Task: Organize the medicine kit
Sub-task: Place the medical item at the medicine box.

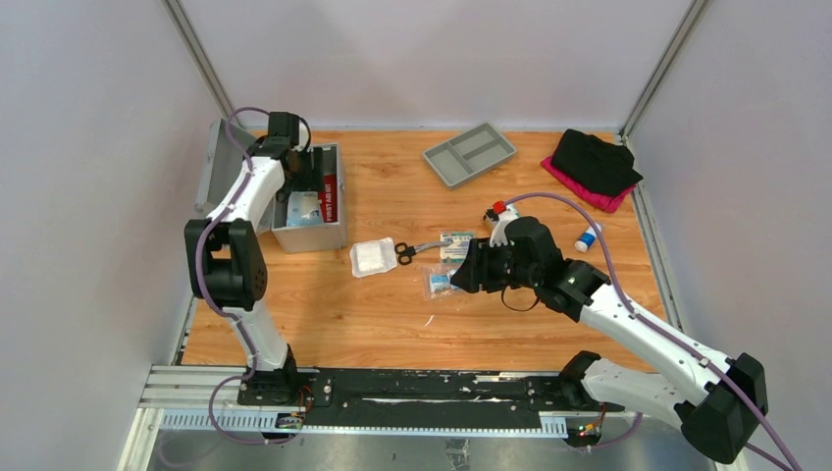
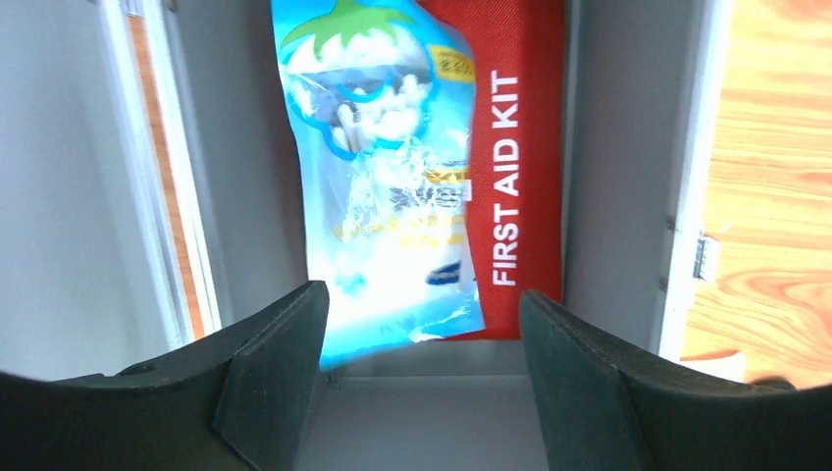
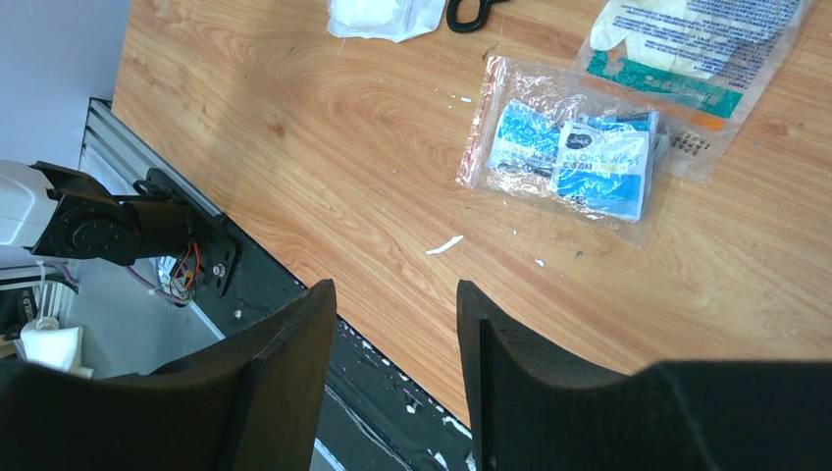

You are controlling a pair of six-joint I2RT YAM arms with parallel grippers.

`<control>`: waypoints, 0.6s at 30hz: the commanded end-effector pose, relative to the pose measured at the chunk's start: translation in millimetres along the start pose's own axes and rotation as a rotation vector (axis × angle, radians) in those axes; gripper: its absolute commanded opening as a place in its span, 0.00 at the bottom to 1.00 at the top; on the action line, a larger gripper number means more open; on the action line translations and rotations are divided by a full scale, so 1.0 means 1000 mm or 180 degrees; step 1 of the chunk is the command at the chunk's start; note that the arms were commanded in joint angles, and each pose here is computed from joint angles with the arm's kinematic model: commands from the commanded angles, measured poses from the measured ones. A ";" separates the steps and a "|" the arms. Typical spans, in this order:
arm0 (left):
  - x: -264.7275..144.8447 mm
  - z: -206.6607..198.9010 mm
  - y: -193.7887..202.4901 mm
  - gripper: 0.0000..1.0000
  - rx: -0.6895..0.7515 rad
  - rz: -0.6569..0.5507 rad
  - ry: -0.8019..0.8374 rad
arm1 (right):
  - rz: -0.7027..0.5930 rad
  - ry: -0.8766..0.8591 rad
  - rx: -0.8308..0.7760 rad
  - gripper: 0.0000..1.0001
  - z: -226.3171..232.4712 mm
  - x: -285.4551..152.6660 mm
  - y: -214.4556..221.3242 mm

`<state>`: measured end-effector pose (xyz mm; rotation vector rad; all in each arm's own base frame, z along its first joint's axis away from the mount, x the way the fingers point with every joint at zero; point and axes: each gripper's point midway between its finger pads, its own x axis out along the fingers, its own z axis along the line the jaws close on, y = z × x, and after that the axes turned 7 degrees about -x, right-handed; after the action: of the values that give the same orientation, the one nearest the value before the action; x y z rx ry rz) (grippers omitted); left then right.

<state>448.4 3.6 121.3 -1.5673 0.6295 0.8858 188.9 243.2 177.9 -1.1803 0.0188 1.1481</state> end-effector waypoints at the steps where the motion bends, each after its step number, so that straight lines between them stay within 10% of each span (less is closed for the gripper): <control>1: -0.056 -0.012 -0.035 0.78 -0.0009 -0.0460 0.0224 | -0.0010 0.0033 0.0048 0.53 -0.001 -0.002 -0.004; 18: -0.097 -0.163 0.071 0.81 0.1066 -0.0239 0.1362 | 0.0018 0.0053 0.0105 0.53 -0.004 0.000 0.001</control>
<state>389.1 -150.4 201.6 -1.5010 0.8175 0.3759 189.6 244.0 174.7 -1.1712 0.0383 1.1511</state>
